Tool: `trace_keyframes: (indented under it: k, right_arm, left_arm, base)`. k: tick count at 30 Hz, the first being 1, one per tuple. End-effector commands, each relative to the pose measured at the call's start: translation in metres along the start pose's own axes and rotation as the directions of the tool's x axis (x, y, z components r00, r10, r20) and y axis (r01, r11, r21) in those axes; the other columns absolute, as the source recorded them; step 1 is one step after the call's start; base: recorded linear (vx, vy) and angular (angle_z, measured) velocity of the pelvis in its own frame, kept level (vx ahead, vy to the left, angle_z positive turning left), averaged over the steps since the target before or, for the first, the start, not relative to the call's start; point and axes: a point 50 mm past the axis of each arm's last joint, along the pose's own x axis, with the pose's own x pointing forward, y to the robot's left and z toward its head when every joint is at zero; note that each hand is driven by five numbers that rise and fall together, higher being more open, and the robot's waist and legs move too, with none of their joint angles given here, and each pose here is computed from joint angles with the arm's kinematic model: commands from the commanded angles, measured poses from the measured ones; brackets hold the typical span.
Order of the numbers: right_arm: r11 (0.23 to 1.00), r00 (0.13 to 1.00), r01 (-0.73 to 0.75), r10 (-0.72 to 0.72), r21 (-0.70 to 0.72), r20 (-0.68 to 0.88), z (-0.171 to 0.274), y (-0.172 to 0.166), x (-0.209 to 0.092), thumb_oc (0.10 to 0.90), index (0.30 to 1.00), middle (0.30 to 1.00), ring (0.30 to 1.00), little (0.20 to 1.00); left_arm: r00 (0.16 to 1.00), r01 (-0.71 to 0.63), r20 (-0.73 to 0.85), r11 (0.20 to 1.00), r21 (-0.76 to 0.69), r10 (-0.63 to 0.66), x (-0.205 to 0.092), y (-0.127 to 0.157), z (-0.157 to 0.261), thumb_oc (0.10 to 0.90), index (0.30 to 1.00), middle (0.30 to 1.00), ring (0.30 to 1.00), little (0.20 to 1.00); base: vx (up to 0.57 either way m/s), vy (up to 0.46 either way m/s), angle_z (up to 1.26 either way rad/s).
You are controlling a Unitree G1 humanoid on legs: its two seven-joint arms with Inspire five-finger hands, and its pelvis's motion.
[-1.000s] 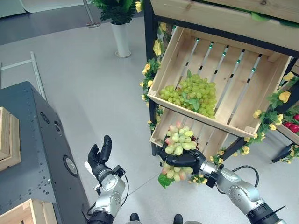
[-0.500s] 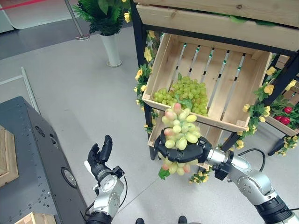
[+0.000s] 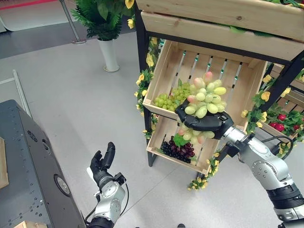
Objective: Pick up the fruits from the basket on one side to the basket on the other side
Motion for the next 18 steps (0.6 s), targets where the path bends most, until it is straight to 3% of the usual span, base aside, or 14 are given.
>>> trace_keyframes:
  k: [1,11,18]
  right_arm:
    - [0.981,0.943,0.129,-0.076,-0.146,0.324,0.083,-0.019,0.008,0.4,0.3,0.3,0.3,0.3]
    - [0.935,0.926,0.323,-0.281,-0.146,0.251,0.106,-0.069,0.006,0.4,0.3,0.3,0.3,0.3]
    - [0.864,0.854,0.492,-0.453,-0.111,0.256,0.14,-0.099,0.002,0.4,0.3,0.3,0.3,0.3]
  left_arm:
    - [0.975,0.075,0.21,0.997,0.02,-0.077,0.011,-0.02,0.043,0.8,0.9,0.9,0.9,0.9]
    - [0.969,0.109,0.22,0.994,0.032,-0.113,0.01,-0.021,0.047,0.8,0.9,0.9,0.9,0.9]
    - [0.967,0.131,0.213,0.99,0.057,-0.14,0.01,-0.02,0.046,0.8,0.9,0.9,0.9,0.9]
  base:
    - [0.0,0.0,0.0]
    - [-0.02,0.005,0.03]
    - [0.01,0.011,0.11]
